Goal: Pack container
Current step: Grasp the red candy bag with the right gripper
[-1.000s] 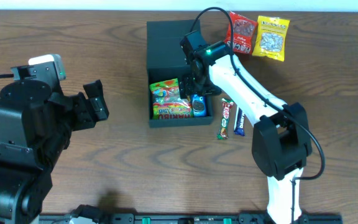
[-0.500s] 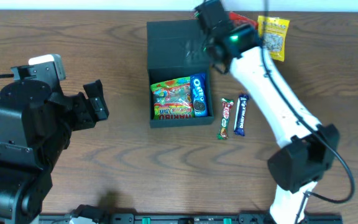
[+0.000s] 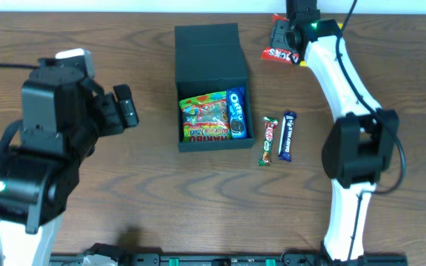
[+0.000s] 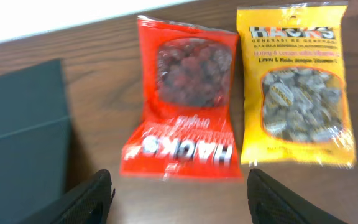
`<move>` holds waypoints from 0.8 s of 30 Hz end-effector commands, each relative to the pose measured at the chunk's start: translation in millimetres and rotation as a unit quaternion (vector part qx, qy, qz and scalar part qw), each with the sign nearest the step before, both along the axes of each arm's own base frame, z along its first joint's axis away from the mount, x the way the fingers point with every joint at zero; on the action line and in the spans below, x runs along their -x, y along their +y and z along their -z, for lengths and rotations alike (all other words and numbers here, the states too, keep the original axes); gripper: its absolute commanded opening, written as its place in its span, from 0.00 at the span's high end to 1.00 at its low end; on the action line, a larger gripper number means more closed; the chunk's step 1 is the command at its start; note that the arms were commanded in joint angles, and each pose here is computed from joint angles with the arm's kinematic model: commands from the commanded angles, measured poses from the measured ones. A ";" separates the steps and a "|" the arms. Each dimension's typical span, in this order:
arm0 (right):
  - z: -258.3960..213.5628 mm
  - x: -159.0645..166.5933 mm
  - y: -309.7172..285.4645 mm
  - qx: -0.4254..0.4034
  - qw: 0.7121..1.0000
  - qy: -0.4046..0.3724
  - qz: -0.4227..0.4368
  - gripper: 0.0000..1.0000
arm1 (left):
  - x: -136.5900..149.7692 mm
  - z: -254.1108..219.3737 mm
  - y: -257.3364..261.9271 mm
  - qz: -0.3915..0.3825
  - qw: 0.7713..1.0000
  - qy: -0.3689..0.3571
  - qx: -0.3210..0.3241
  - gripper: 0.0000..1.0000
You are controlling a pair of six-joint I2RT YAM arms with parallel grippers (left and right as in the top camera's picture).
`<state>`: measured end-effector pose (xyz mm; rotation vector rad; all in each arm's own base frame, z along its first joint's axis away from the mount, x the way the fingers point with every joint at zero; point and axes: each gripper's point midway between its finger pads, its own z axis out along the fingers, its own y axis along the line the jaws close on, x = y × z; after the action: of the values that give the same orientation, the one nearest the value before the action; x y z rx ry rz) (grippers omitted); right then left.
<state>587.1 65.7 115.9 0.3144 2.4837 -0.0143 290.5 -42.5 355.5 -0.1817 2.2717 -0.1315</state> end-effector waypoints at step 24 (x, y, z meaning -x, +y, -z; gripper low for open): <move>102.5 -55.3 -13.6 -0.014 1.000 0.003 -0.007 0.53 | -60.3 50.5 -36.4 0.167 0.980 0.056 -0.092 0.05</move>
<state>644.3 52.6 28.2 0.3037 2.4664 0.0231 350.6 -78.7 297.3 0.2843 2.4170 -0.0851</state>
